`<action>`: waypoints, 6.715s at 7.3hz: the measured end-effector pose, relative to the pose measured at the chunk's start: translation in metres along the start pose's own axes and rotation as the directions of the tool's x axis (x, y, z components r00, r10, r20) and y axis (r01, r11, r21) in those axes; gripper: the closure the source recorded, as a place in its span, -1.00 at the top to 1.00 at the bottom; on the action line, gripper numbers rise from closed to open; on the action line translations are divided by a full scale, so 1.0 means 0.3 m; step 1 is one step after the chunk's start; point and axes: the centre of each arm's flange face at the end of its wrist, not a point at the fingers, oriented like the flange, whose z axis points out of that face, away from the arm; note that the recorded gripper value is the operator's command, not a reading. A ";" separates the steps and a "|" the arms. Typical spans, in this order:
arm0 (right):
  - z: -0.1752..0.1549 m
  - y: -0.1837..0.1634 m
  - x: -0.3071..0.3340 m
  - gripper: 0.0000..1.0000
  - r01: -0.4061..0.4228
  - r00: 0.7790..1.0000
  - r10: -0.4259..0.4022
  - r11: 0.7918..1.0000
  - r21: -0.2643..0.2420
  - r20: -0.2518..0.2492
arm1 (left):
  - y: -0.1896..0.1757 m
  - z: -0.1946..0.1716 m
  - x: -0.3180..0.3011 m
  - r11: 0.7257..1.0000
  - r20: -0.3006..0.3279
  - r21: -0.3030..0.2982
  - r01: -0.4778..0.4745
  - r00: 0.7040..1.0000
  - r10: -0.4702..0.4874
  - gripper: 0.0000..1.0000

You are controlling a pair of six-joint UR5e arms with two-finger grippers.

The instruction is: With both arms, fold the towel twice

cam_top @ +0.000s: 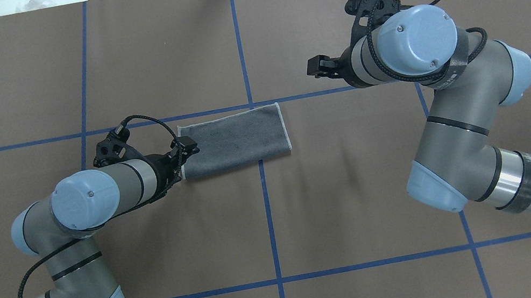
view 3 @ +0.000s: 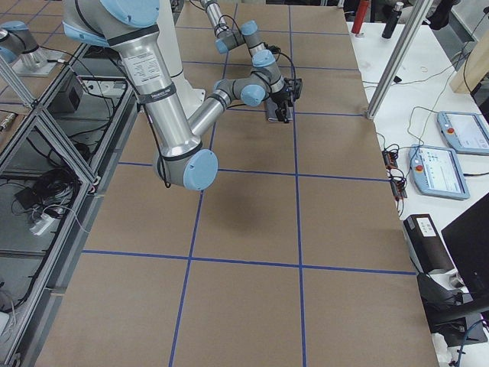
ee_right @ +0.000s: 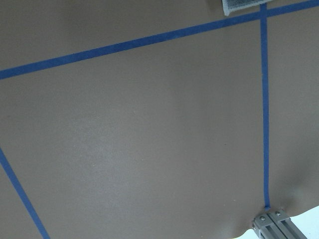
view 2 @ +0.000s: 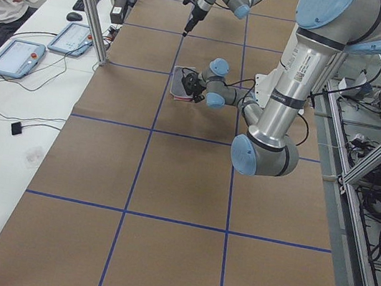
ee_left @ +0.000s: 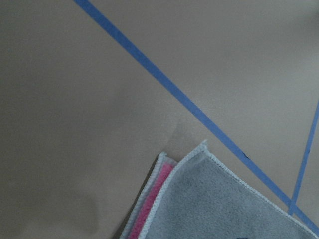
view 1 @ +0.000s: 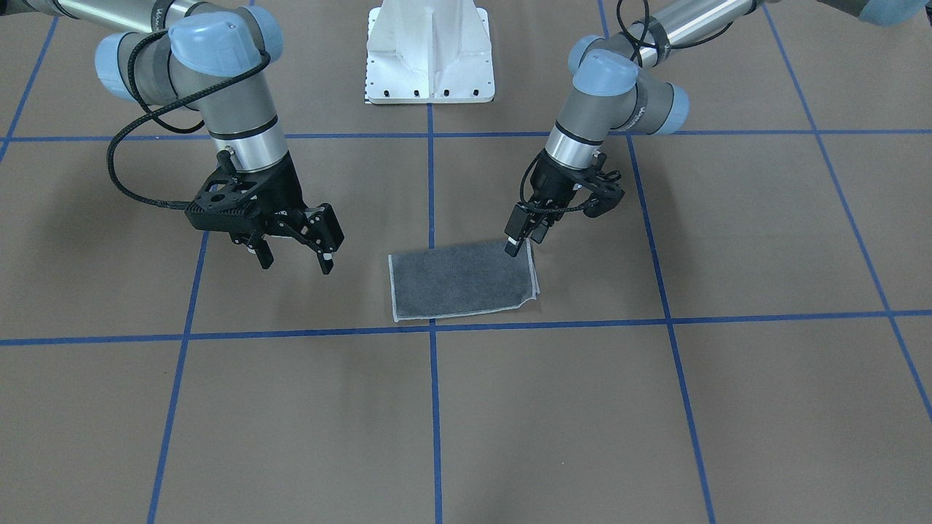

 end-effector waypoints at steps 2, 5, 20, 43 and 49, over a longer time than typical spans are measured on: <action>0.000 0.001 -0.001 1.00 0.000 1.000 0.000 1.000 0.002 0.000 | 0.019 0.022 -0.025 1.000 0.017 -0.004 0.009 1.000 -0.009 0.34; 0.001 0.001 0.001 1.00 -0.002 1.000 0.002 1.000 0.004 0.000 | 0.020 0.028 -0.032 1.000 0.020 -0.002 0.009 1.000 -0.009 0.04; 0.007 -0.007 0.011 1.00 -0.001 1.000 0.001 1.000 0.000 -0.006 | 0.019 0.009 -0.009 0.999 0.012 -0.006 -0.033 0.999 0.034 -1.00; 0.011 -0.007 0.027 1.00 -0.010 1.000 0.010 1.000 0.002 -0.011 | 0.324 0.258 0.866 0.959 0.085 0.071 -0.273 0.960 0.267 1.00; -0.051 -0.228 0.283 1.00 0.140 0.989 -0.143 0.985 -0.100 -0.023 | 0.096 0.040 0.767 0.822 0.238 -0.050 -0.568 0.792 0.562 1.00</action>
